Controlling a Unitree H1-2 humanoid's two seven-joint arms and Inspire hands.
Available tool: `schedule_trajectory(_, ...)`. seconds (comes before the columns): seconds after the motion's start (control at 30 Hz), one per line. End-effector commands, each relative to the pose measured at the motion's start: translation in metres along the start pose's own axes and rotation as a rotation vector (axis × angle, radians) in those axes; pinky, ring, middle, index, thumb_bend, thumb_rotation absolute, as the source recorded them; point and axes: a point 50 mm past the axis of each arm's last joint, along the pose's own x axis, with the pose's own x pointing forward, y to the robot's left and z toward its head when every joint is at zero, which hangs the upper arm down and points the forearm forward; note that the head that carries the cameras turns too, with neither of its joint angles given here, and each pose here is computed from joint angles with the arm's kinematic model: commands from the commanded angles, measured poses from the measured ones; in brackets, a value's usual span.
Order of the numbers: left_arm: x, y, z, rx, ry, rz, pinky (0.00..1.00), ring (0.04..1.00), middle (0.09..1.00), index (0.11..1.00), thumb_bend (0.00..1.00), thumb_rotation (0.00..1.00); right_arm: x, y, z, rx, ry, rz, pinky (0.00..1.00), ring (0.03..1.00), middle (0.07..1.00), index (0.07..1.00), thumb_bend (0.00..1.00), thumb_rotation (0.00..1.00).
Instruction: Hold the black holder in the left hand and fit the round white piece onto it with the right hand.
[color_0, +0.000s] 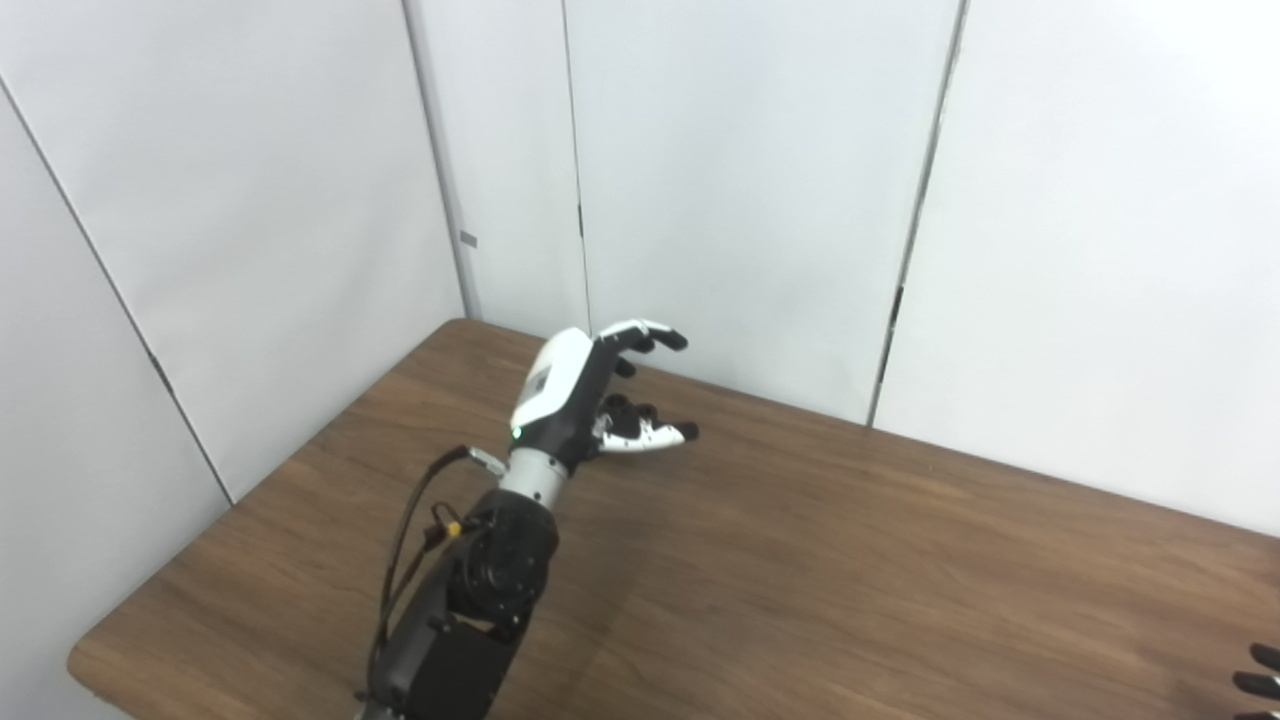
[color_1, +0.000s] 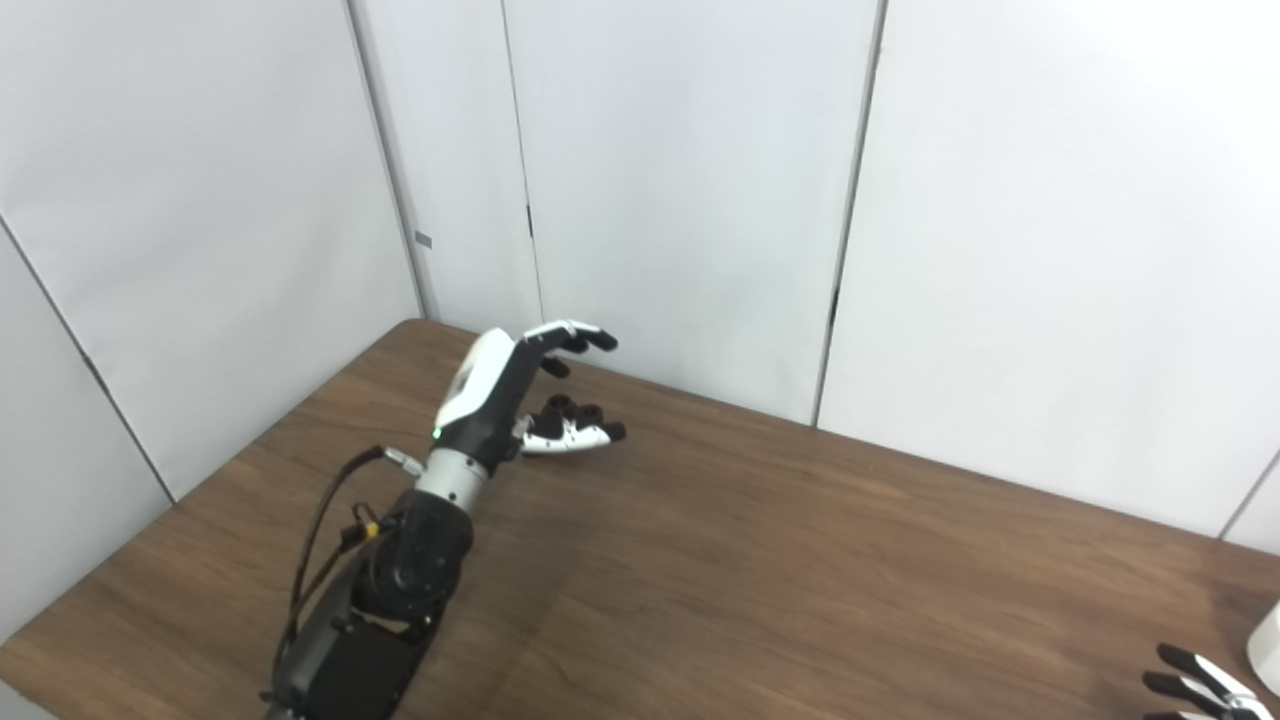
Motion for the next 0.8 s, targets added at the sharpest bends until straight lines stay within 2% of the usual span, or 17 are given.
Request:
schedule_trajectory(0.0, 0.019, 0.019, 0.009, -0.014, -0.036, 0.085, 0.64, 0.795, 0.800, 0.663, 0.80, 0.00, 0.005, -0.008, 0.003, -0.010, -0.045, -0.013, 0.50, 0.595, 0.700, 0.770, 0.67, 0.00)
schedule_trajectory(0.13, 0.022, 0.021, 0.004, 0.007, 0.009, 0.125, 0.63, 0.799, 0.807, 0.654, 0.81, 0.02, 0.005, -0.009, 0.004, -0.010, -0.046, -0.012, 0.50, 0.598, 0.700, 0.771, 0.67, 0.00)
schedule_trajectory(0.37, 0.031, 0.024, -0.002, 0.095, 0.054, 0.166, 0.61, 0.822, 0.846, 0.659, 0.84, 0.12, 0.004, -0.011, 0.005, -0.013, -0.048, -0.012, 0.51, 0.600, 0.702, 0.775, 0.67, 0.00)
schedule_trajectory(0.47, 0.035, 0.025, -0.005, 0.128, 0.096, 0.163, 0.60, 0.849, 0.881, 0.670, 0.91, 0.17, 0.004, -0.011, 0.005, -0.012, -0.048, -0.012, 0.50, 0.598, 0.701, 0.774, 0.66, 0.00)
schedule_trajectory(0.53, 0.038, 0.026, -0.009, 0.165, 0.127, 0.150, 0.64, 0.912, 0.928, 0.688, 0.97, 0.23, 0.004, -0.012, 0.005, -0.015, -0.052, -0.012, 0.50, 0.599, 0.703, 0.775, 0.66, 0.00)
schedule_trajectory(0.67, 0.043, 0.024, -0.013, 0.246, 0.192, 0.108, 0.72, 0.989, 0.989, 0.703, 1.00, 0.31, 0.003, -0.012, 0.006, -0.018, -0.055, -0.013, 0.50, 0.599, 0.703, 0.773, 0.66, 0.00)
schedule_trajectory(0.73, 0.045, 0.023, -0.014, 0.252, 0.213, 0.093, 0.88, 0.998, 0.998, 0.704, 1.00, 0.32, 0.003, -0.012, 0.006, -0.018, -0.056, -0.012, 0.50, 0.601, 0.705, 0.774, 0.66, 0.00)
schedule_trajectory(0.77, 0.046, 0.022, -0.015, 0.257, 0.225, 0.088, 0.90, 0.999, 0.999, 0.704, 1.00, 0.32, 0.003, -0.012, 0.006, -0.018, -0.056, -0.013, 0.50, 0.602, 0.705, 0.775, 0.65, 0.00)
